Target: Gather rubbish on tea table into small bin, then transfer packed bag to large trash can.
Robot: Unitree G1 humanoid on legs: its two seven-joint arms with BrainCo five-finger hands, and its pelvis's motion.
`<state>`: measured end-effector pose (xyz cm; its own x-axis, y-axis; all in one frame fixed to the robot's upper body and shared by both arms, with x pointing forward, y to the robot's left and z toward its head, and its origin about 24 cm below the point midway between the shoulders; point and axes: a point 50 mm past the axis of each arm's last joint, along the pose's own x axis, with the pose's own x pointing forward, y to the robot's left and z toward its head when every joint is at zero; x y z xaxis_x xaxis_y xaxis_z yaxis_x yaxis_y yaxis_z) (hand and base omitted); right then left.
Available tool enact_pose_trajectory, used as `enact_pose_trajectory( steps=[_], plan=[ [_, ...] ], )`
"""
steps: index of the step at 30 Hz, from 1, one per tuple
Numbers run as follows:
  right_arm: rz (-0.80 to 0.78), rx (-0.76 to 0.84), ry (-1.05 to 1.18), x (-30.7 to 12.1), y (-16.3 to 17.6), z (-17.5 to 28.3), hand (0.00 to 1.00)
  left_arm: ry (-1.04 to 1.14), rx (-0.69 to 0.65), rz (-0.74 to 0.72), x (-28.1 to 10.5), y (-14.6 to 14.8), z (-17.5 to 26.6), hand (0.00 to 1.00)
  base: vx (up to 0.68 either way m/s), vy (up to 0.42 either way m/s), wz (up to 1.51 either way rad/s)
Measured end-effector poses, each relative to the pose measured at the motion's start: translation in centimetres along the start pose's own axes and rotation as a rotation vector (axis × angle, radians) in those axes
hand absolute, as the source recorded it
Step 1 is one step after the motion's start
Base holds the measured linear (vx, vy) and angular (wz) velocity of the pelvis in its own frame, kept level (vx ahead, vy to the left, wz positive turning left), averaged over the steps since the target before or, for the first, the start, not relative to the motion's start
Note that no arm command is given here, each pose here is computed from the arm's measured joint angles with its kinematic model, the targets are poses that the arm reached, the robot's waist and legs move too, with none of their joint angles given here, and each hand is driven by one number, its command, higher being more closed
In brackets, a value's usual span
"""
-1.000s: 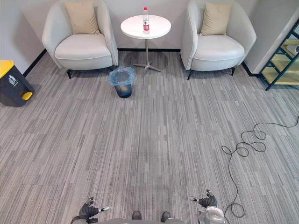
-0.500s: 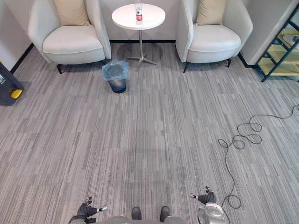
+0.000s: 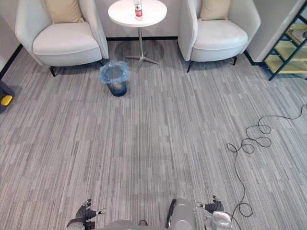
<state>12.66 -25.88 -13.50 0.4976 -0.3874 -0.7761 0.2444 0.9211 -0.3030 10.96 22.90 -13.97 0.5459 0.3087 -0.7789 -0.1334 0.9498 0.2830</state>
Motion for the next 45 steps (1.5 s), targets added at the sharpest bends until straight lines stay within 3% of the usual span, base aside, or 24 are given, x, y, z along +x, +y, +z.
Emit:
enact_pose_trajectory(
  steps=[4, 14, 20, 26, 32, 40, 45],
  plan=[
    [-0.012, -0.018, 0.016, -0.2, -0.6, -0.8, 0.0, -0.025, 0.01, 0.012, 0.3, 0.6, 0.8, 0.0, 0.47, -0.176, 0.58],
    [-0.003, 0.064, -0.089, -0.3, 0.3, 1.7, 0.0, -0.076, -0.045, -0.03, 0.0, -1.5, 2.0, 0.0, 0.44, -0.188, 0.06],
    [-0.01, 0.111, -0.064, -0.1, 0.3, 1.5, 0.0, -0.076, -0.059, -0.036, -0.1, -1.9, 2.0, 0.0, 0.32, 0.161, -0.34],
    [-0.01, 0.109, -0.013, -0.2, 0.7, 0.2, 0.0, -0.007, -0.089, 0.015, -0.1, -0.5, 0.3, 0.0, 0.42, 0.258, -0.37],
    [0.01, 0.077, 0.011, -0.5, 1.2, -0.7, 0.0, 0.01, -0.05, -0.006, -0.2, -0.7, -0.3, 0.0, 0.47, 0.156, -0.07],
    [0.01, 0.033, 0.012, -0.4, 0.9, -0.8, 0.0, -0.04, -0.039, -0.003, 0.4, -0.3, 1.6, 0.0, 0.53, -0.116, 0.26],
    [0.003, 0.088, -0.006, -0.4, 1.0, -0.2, 0.0, -0.029, -0.069, -0.043, 0.4, -2.1, 1.6, 0.0, 0.57, -0.265, 0.03]
  ],
)
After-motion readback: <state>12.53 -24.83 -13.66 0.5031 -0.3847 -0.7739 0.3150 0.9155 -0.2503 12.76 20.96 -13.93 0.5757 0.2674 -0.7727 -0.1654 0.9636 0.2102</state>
